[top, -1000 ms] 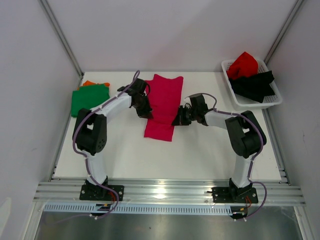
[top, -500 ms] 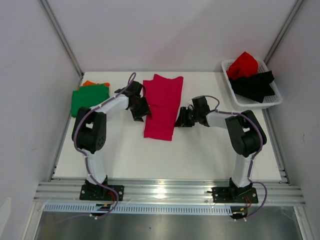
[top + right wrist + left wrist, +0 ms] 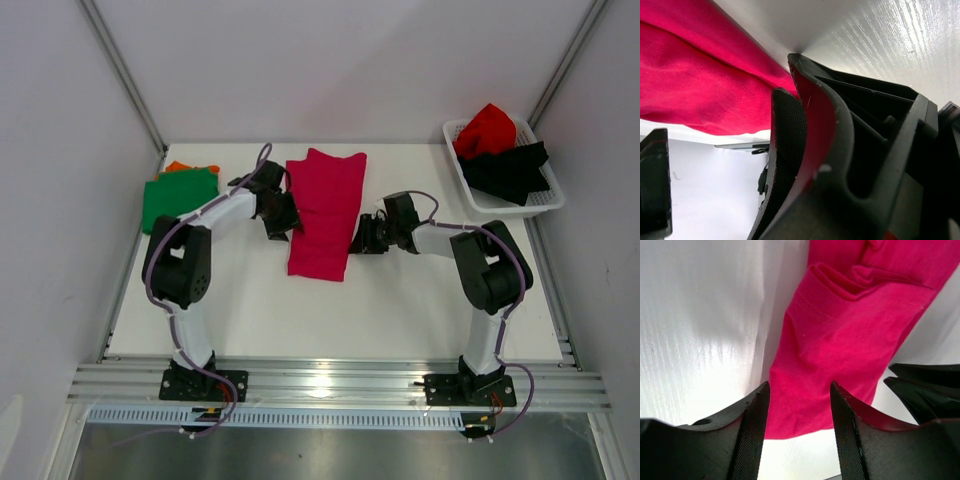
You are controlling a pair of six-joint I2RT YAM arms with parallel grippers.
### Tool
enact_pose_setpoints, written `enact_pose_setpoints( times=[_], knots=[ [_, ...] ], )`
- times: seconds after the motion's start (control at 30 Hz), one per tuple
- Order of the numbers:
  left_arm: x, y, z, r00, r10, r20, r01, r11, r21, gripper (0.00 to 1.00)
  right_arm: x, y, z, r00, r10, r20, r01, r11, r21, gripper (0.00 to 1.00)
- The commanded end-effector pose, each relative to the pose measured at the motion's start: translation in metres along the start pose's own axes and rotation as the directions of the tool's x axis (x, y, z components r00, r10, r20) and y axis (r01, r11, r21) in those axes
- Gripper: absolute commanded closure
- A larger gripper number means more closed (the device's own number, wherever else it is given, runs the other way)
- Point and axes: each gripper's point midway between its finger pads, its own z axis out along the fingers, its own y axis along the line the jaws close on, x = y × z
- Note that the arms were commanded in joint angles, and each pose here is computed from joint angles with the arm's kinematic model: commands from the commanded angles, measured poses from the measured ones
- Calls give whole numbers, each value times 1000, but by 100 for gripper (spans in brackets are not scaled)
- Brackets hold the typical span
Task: Fold and stack the t-shirts
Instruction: Fold the folded rectangular tshirt in 1/3 of the way
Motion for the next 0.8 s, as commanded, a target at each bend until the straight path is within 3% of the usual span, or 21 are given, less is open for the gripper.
enact_pose_setpoints(
  times=[0.0,0.33,0.57,0.77],
  knots=[
    [-9,-21,-35,997,49,67,-55,994,90,46,-2,-3,0,1000,-10,17,10,1000,14,66],
    [-20,-31,-107,973,78,217,-104,988,110,46,-20,24,-30,996,-20,92,19,1000,11,66],
    [-40,-7,-157,918,63,393,-58,998,-24,46,-50,84,-67,970,-142,195,138,990,35,66],
    [-43,3,-175,891,59,450,-34,997,-64,46,-63,124,-68,963,-141,230,156,987,-47,66]
  ],
)
